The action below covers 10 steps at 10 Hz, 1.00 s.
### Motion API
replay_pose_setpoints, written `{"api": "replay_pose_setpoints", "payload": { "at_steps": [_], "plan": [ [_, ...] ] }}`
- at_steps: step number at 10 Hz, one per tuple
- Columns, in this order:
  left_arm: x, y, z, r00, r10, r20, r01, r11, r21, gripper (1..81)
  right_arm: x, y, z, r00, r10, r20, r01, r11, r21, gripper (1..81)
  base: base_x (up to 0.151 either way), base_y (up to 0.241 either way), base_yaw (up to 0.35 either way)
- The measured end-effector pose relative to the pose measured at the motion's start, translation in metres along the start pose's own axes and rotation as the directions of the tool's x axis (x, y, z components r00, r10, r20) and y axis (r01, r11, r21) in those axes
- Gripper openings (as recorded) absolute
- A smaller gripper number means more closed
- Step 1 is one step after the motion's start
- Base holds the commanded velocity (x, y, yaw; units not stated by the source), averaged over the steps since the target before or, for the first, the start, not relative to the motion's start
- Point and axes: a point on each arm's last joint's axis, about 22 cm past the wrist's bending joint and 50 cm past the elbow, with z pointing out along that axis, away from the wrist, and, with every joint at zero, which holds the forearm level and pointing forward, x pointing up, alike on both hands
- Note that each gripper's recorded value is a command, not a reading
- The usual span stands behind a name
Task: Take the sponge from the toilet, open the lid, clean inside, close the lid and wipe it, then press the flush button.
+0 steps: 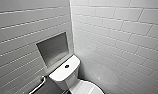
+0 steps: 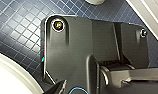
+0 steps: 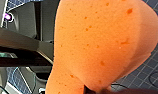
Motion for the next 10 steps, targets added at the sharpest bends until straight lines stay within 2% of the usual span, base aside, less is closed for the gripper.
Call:
{"api": "replay_pose_setpoints", "payload": {
  "at_steps": [2, 3, 6, 7, 8, 10],
  "plan": [
    [-0.019, -0.015, 0.011, 0.999, 0.019, 0.025, -0.021, 0.997, 0.073, 81.1, -0.011, -0.019, 0.005, 1.0, 0.012, 0.013, -0.013, 1.0, 0.02, 1.0, 0.0, 0.0, 0.0],
    [-0.032, -0.013, 0.017, 0.999, 0.031, 0.044, -0.035, 0.995, 0.089, 81.1, -0.023, -0.022, 0.006, 0.999, 0.03, 0.026, -0.031, 0.999, 0.017, 1.0, 0.0, 0.0, 0.0],
    [-0.091, 0.032, 0.032, 0.991, 0.071, 0.113, -0.076, 0.996, 0.04, 81.1, -0.038, -0.007, 0.005, 0.998, -0.027, 0.052, 0.03, 0.998, -0.048, 1.0, 0.0, 0.0, 0.0],
    [-0.093, 0.027, 0.031, 0.989, 0.087, 0.117, -0.093, 0.995, 0.047, 81.1, -0.036, -0.004, 0.006, 0.998, -0.035, 0.045, 0.038, 0.997, -0.064, 1.0, 0.0, 0.0, 0.0],
    [-0.088, 0.02, 0.03, 0.987, 0.114, 0.113, -0.121, 0.991, 0.056, 81.1, -0.028, -0.003, 0.008, 0.999, -0.031, 0.02, 0.033, 0.997, -0.075, 1.0, 0.0, 0.0, 0.0],
    [-0.075, 0.023, 0.039, 0.987, 0.131, 0.095, -0.136, 0.989, 0.051, 81.1, 0.007, 0.006, 0.012, 0.999, -0.019, -0.038, 0.016, 0.996, -0.093, 1.0, 0.0, 0.0, 0.0]
  ]
}}
